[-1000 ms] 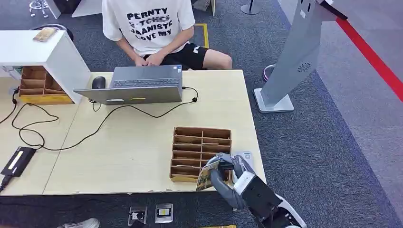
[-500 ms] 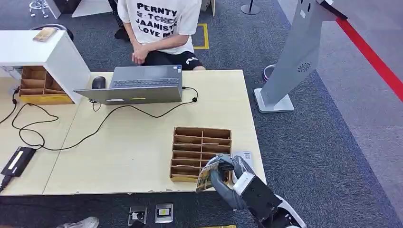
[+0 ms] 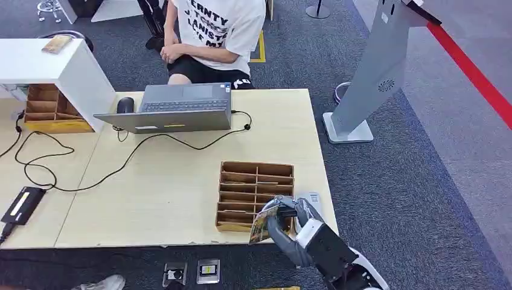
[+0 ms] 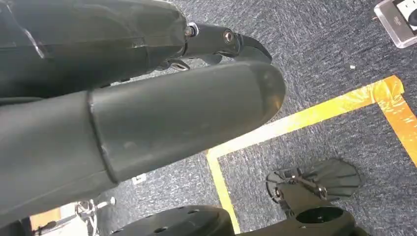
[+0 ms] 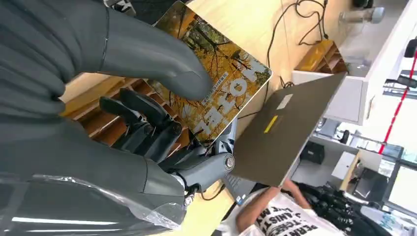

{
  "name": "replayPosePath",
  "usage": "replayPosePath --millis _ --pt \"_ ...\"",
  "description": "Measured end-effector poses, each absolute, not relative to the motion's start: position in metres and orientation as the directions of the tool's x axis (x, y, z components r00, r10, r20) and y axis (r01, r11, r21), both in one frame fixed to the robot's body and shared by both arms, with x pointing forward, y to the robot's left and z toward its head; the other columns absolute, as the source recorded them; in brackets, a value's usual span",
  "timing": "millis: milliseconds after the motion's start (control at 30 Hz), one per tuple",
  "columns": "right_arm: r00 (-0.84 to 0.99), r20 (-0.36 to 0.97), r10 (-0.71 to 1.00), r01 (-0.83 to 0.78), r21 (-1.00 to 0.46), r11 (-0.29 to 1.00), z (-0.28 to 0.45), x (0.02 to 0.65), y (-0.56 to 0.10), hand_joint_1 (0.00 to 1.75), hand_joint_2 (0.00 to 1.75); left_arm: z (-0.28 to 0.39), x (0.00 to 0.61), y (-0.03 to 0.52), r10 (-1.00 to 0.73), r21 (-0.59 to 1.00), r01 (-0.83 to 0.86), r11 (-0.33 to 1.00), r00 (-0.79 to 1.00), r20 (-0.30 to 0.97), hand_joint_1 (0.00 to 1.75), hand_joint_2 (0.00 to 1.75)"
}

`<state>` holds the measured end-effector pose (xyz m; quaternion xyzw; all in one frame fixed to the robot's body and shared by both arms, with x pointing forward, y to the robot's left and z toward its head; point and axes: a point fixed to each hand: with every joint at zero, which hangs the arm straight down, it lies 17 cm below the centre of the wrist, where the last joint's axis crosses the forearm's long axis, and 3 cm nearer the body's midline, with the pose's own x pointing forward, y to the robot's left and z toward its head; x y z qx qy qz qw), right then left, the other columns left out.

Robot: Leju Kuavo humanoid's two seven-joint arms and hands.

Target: Pass the card to the sensor for recognition and then transmit it.

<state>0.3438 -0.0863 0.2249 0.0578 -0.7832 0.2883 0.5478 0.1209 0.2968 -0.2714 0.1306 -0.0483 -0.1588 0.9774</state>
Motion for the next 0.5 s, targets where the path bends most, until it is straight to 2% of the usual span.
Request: replayPosePath --millis 500 --pt "-0.388 0.891 0.236 -0.4 -0.393 0.828 0.2238 0.3448 -0.0867 1.75 1.75 -0.271 0.1234 0.2963 -0.332 0.27 0.306 0.913 0.942 0.056 0.0 0.0"
